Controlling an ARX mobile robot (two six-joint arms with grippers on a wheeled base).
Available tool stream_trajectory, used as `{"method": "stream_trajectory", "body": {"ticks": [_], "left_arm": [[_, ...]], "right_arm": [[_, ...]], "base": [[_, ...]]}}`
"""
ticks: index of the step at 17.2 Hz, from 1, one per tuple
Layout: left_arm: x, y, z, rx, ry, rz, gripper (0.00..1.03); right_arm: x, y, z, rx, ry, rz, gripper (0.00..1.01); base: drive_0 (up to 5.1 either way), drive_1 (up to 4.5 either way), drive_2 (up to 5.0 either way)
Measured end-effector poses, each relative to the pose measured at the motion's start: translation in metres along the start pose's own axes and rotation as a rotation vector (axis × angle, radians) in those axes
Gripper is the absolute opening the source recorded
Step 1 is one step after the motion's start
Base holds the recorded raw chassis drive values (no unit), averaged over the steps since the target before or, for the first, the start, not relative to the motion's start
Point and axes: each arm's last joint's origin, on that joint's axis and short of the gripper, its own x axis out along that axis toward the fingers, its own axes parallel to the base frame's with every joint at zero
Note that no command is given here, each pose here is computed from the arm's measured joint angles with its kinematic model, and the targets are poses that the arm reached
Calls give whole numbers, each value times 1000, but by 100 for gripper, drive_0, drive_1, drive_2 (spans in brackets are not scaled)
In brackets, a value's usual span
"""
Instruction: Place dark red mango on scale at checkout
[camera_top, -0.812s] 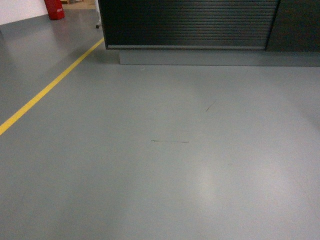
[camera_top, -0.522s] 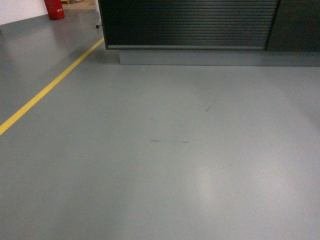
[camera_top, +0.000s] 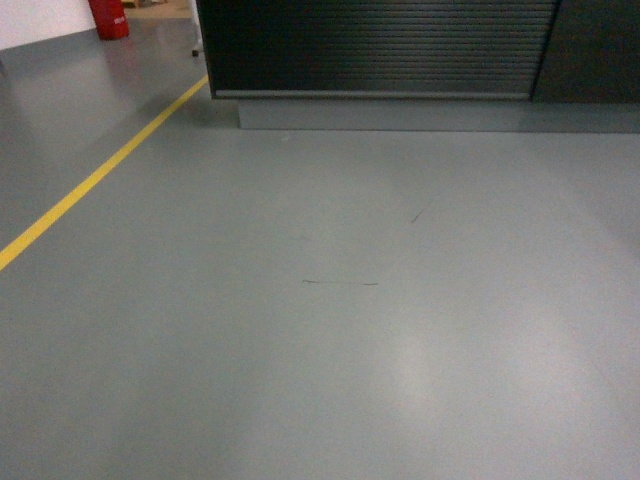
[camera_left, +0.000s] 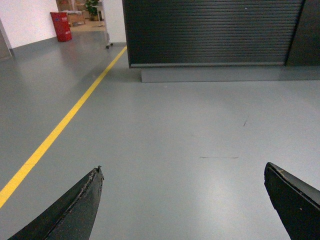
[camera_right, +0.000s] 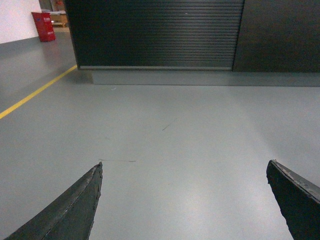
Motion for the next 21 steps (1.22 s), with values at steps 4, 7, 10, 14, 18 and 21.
{"method": "stream_trajectory", "body": {"ticks": [4,7,10,14,18,21], "left_arm": [[0,0,0,0,0,0,98],[0,0,0,0,0,0,98],[0,0,0,0,0,0,98],[0,0,0,0,0,0,98],[0,0,0,0,0,0,98],[0,0,0,0,0,0,98]], "right_arm": [[0,0,0,0,0,0,98],[0,0,0,0,0,0,98],[0,0,0,0,0,0,98],[0,0,0,0,0,0,98],[0,0,0,0,0,0,98],[0,0,0,0,0,0,98]], "base": [[0,0,0],[0,0,0],[0,0,0],[0,0,0],[0,0,0],[0,0,0]]}}
